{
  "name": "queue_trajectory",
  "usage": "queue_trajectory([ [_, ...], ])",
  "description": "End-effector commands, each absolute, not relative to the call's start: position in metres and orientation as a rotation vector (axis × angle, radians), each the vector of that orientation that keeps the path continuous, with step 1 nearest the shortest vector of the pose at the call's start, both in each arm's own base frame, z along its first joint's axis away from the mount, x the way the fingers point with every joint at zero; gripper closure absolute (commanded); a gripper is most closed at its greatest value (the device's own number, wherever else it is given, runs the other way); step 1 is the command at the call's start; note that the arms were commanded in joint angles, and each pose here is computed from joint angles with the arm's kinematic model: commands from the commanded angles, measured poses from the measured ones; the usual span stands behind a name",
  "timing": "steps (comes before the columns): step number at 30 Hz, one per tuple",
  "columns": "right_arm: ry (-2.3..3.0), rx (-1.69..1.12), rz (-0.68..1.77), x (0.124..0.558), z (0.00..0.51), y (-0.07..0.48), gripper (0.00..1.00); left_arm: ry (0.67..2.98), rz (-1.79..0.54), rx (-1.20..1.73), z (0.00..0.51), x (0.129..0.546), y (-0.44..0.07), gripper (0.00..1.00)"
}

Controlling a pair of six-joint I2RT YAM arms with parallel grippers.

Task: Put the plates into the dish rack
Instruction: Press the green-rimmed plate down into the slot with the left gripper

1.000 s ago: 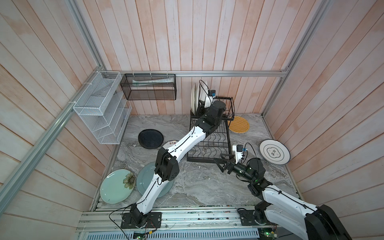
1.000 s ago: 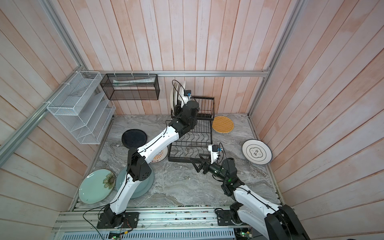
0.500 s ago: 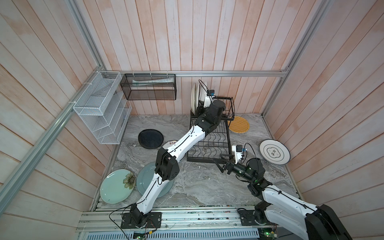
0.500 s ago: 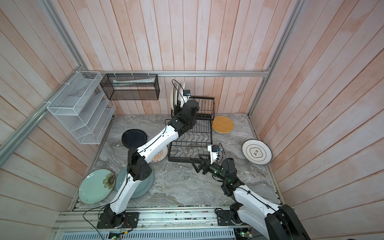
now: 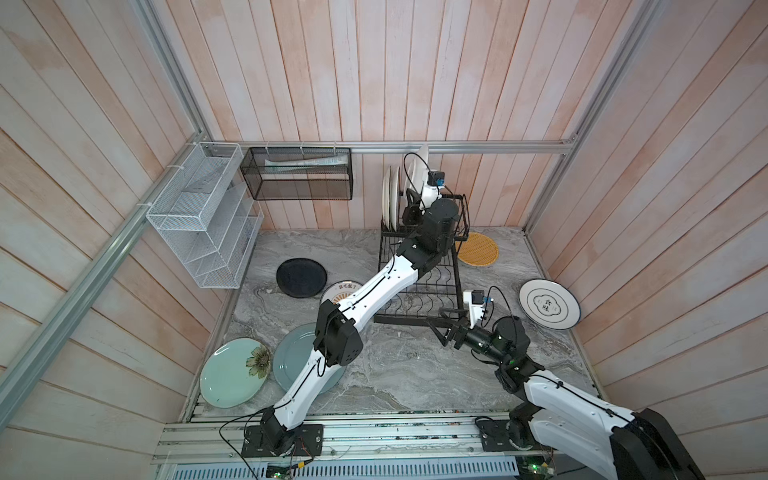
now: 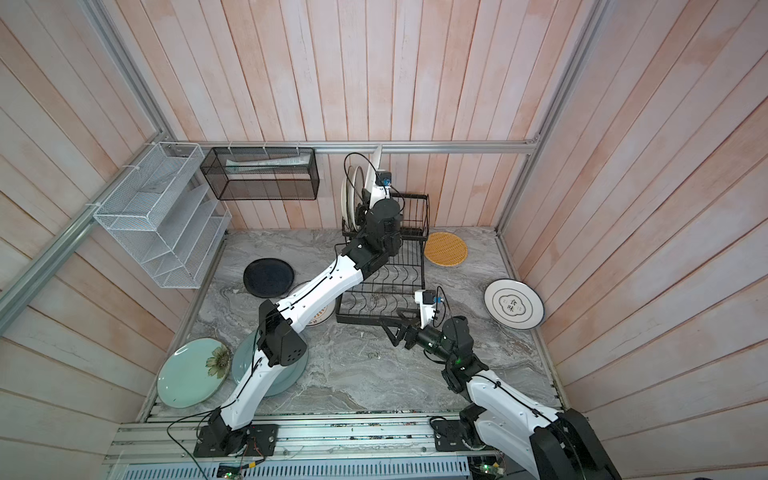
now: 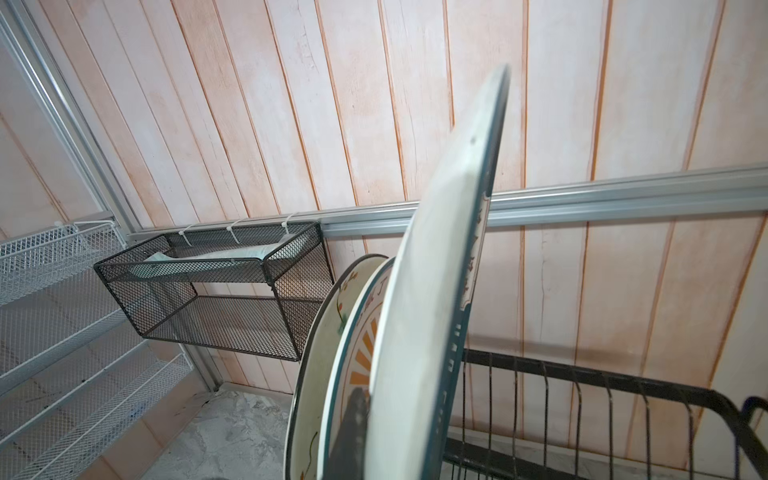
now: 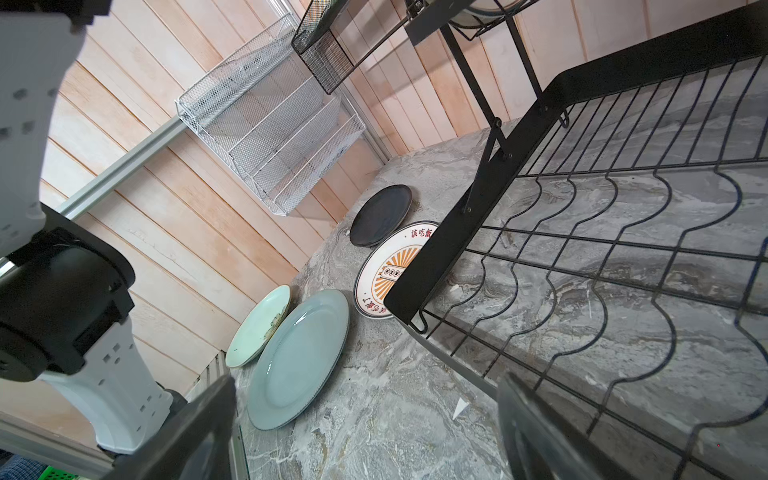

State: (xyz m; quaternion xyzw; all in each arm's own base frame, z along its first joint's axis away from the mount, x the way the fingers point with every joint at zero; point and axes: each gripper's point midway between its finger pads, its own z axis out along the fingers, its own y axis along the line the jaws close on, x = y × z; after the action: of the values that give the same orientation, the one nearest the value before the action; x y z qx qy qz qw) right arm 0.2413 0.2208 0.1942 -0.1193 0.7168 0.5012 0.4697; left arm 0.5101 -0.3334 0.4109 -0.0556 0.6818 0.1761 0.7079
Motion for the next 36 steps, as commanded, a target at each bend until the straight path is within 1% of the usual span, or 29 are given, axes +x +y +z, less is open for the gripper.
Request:
queue_trajectory([
  [1, 1.698, -0.325, 1.229, 0.242, 0.211, 0.225, 0.02, 1.493, 0.392, -0.181, 0.413, 0.515, -0.325, 1.0],
  [16, 1.708, -0.326, 1.226, 0.243, 0.209, 0.226, 0.02, 1.567, 0.379, -0.176, 0.377, 0.529, -0.323, 1.0],
  [36, 1.708, -0.326, 1.226, 0.242, 0.209, 0.226, 0.02, 1.635, 0.371, -0.174, 0.342, 0.542, -0.32, 1.0],
])
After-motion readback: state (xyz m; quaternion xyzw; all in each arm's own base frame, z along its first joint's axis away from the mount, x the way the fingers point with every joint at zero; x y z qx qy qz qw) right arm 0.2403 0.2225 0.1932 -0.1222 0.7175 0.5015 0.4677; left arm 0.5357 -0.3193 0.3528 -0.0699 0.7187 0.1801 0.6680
